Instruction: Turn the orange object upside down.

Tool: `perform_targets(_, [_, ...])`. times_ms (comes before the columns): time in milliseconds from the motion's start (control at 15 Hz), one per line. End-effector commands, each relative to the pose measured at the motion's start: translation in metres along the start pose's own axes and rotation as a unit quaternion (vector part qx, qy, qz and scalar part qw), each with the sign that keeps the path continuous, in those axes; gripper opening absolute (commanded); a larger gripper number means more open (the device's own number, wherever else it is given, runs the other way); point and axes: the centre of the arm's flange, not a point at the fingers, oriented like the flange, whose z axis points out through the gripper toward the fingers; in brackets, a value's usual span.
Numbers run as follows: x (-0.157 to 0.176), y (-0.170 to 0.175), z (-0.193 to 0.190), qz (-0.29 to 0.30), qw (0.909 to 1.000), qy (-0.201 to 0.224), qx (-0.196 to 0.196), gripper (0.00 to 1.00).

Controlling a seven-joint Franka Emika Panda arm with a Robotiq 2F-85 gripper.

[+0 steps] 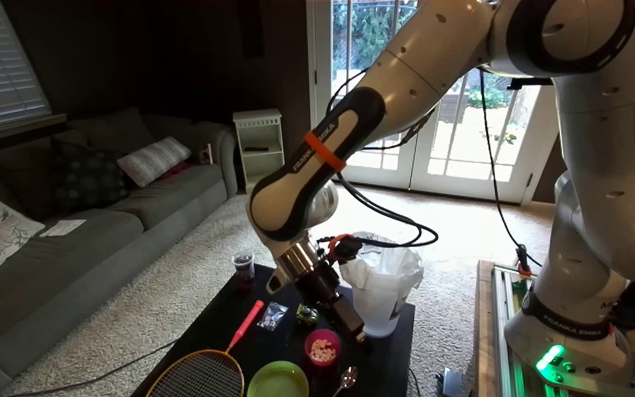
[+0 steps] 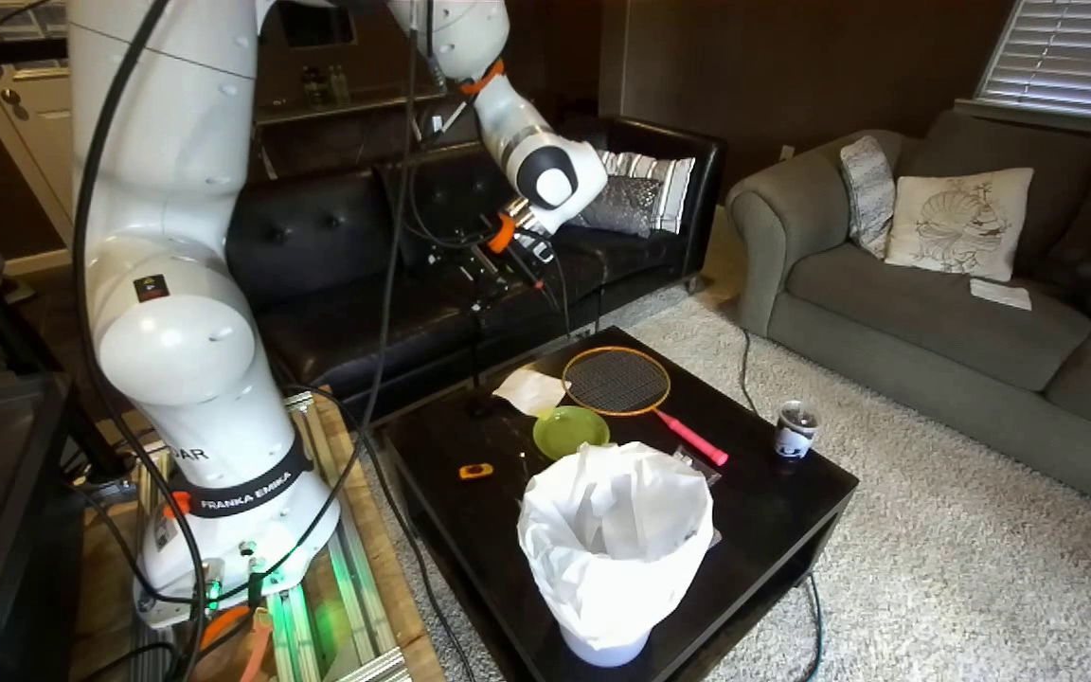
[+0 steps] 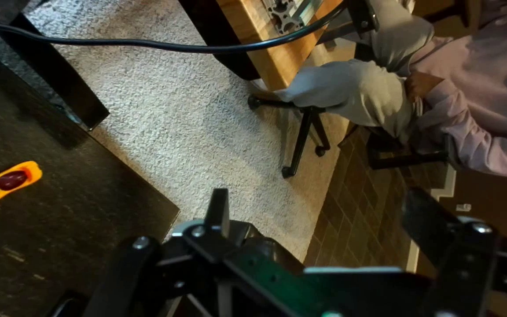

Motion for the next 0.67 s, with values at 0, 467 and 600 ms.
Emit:
perform_targets(0, [0.045, 0.006, 0.031, -0.014, 0.9984, -0.045, 0.031, 1.00])
perform_targets(467, [0.090, 0.033, 0.119, 0.056, 0.9951, -0.066, 0.047, 1.00])
perform_targets(600, [0.096, 0.048, 0.142, 0.098, 0.9928, -0.058, 0.035, 1.00])
